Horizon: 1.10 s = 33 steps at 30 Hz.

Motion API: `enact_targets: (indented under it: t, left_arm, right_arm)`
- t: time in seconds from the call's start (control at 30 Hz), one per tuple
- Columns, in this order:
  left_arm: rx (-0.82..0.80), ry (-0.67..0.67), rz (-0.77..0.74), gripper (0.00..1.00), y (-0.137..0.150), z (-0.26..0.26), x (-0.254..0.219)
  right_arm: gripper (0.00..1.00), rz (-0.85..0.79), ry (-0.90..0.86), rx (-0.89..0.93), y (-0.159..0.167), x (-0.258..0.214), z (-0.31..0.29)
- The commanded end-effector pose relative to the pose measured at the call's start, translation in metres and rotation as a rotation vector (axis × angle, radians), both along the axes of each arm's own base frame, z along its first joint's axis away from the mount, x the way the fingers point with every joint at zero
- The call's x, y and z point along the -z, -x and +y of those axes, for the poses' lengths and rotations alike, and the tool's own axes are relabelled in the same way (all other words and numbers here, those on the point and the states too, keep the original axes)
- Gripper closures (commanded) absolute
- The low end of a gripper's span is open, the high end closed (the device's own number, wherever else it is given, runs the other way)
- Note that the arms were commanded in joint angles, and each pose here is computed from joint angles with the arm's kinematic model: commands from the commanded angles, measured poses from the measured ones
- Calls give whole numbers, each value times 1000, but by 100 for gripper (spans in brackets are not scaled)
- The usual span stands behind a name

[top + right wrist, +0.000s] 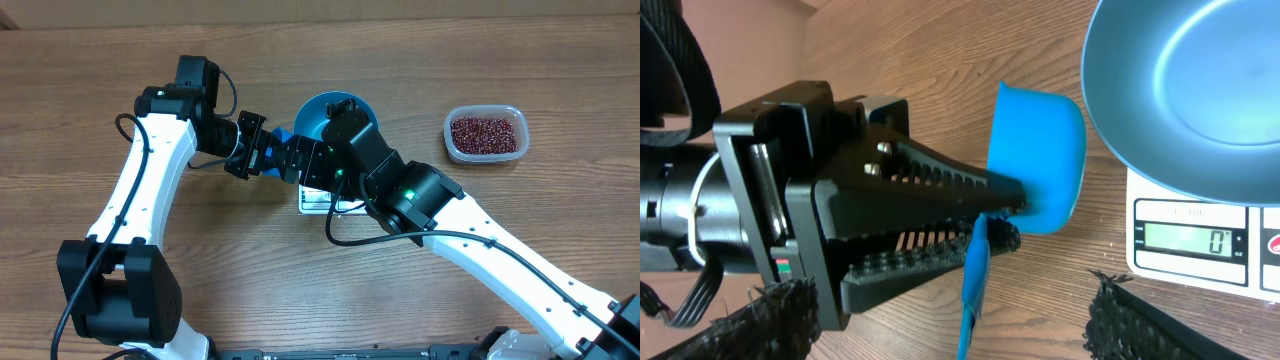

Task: Scoop item into bowl and weigh 150g on scale
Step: 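Move the right gripper to the scoop held by the left gripper, then grasp the scoop handle with the right gripper and release the left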

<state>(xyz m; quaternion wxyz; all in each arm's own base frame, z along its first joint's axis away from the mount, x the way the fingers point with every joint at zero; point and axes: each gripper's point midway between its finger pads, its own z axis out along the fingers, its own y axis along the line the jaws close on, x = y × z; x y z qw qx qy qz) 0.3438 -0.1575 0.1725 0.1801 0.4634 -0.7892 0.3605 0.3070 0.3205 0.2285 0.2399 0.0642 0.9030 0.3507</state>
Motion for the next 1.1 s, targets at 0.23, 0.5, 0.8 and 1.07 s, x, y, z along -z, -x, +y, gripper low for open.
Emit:
enact_targets:
  t: [0.23,0.5,0.8,1.07]
  left_arm:
    - [65,3,-165,96,-13,-18,-17]
    - [84,23,-181,96,-13,-29,-21]
    - [91,43,-178,96,-11,-31,-23]
    - [88,38,-178,96,-12,-30,-23]
  right_arm:
    - [61,3,12,20,-4,2,2]
    - [61,54,41,117,-11,19,-7]
    - [81,21,53,153,-19,17,-11]
    - [96,15,47,153,-20,16,-10]
